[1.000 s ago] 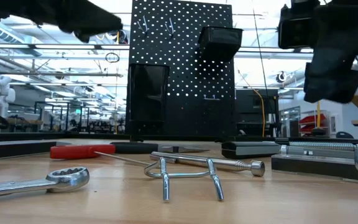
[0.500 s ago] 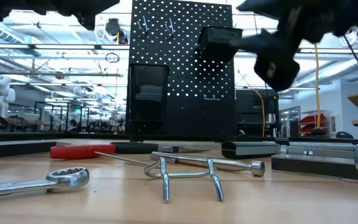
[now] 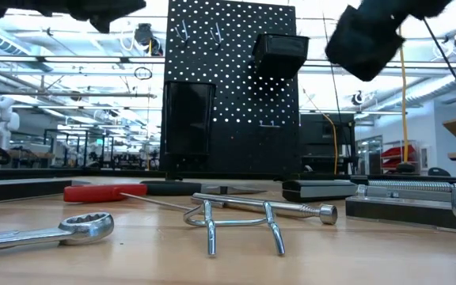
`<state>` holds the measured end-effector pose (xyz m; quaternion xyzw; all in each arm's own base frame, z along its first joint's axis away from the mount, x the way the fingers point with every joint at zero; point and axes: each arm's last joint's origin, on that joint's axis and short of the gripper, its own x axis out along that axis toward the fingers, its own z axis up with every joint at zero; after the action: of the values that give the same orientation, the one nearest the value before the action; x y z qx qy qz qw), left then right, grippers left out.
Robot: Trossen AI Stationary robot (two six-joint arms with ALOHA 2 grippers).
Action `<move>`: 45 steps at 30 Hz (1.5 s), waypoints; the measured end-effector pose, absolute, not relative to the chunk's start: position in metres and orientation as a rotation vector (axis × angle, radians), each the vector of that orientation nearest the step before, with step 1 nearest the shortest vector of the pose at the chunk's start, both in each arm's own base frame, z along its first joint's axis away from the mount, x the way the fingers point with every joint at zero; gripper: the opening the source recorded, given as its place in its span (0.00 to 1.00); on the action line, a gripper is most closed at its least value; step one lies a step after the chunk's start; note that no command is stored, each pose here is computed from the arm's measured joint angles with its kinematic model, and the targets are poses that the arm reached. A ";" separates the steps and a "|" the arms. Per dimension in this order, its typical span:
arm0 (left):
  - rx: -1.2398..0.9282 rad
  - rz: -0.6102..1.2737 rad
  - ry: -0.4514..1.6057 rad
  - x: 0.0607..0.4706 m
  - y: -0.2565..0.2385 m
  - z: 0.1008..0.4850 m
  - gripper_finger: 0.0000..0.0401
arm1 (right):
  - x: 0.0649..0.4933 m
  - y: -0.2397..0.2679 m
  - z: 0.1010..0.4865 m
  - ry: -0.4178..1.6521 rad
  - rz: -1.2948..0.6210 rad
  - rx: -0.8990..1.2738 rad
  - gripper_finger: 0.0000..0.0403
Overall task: Hang tools onto peg board
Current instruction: Put the right binder clip into the right black bin on the pegboard
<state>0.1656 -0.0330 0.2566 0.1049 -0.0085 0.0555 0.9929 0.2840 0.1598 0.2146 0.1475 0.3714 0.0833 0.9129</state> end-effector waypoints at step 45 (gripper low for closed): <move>-0.008 -0.304 0.239 0.190 -0.063 0.216 0.30 | 0.279 0.216 0.125 0.873 0.157 0.361 0.41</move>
<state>0.1896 -0.0629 0.2157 -0.0038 0.1185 -0.1512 0.9814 0.2791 0.2161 0.1254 0.1736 0.4200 0.0755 0.8876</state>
